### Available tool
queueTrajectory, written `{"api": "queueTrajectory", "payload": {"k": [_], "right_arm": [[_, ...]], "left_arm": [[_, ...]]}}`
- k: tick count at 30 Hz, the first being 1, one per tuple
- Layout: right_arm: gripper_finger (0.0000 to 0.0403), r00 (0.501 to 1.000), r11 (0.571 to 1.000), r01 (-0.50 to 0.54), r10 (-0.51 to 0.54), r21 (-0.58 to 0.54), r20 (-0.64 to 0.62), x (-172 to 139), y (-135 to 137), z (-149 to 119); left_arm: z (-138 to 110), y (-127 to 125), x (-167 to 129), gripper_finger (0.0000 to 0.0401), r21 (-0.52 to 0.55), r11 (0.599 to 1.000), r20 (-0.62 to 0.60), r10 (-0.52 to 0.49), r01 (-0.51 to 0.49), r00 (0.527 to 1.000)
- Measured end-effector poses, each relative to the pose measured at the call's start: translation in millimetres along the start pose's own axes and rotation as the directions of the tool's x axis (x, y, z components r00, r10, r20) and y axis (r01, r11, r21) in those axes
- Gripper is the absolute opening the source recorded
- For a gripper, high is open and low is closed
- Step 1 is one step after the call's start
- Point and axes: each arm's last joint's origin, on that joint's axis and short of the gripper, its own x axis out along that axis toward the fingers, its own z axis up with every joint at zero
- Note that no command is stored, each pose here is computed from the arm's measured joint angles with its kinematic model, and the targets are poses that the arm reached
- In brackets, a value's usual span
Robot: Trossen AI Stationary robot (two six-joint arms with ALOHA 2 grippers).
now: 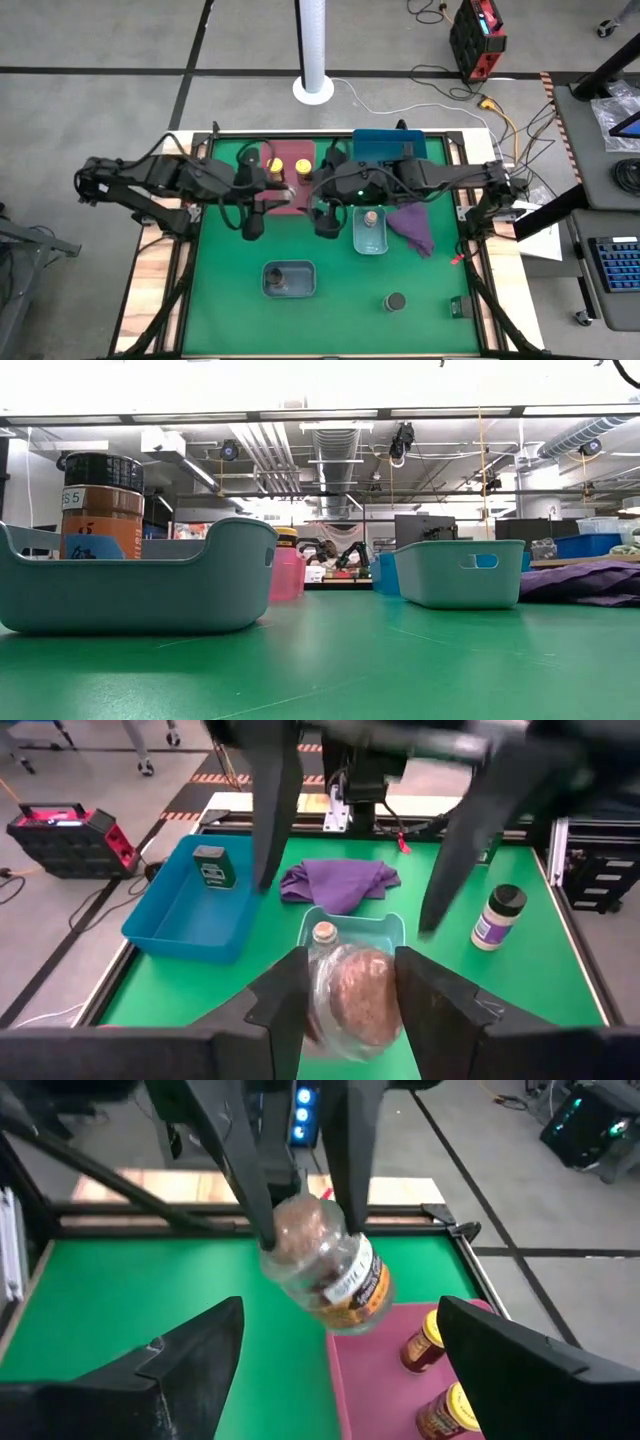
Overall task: Sort spices by type
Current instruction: Put the brown seasoning bottle into the small light blue bin
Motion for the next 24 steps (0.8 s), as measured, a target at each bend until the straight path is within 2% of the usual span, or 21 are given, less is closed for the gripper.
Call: {"api": "queueTrajectory", "payload": {"k": [9, 13, 17, 21, 24], "right_arm": [[0.0323, 0.994, 0.999, -0.026, 0.024, -0.024, -0.103, 19.4, 6.2, -14.1], [0.0324, 0.996, 0.999, -0.026, 0.024, -0.019, -0.082, 19.3, 6.2, -11.8], [0.0309, 0.998, 1.0, -0.019, 0.018, -0.02, -0.068, 19.2, 4.9, -10.3], [0.0283, 0.983, 0.999, 0.039, -0.037, 0.003, -0.178, 13.1, 1.8, -20.4], [0.0265, 0.968, 0.996, 0.058, -0.038, 0.073, -0.248, 1.1, -1.0, -25.4]], "left_arm": [[15.0, -7.1, 16.4, 0.0096, 0.015, 1.0, -0.004, 0.003, -0.003, 1.0], [15.7, -8.4, 20.0, 0.0073, 0.024, 1.0, -0.009, 0.003, -0.003, 1.0], [14.9, -7.6, 22.2, 0.0053, 0.033, 0.999, -0.02, 0.014, -0.014, 1.0], [4.1, -2.1, 12.4, 0.0041, 0.031, 0.999, -0.12, 0.036, -0.033, 0.992], [-5.6, 4.7, -5.7, 0.0039, 0.001, 0.999, -0.199, 0.049, -0.049, 0.979]]}}
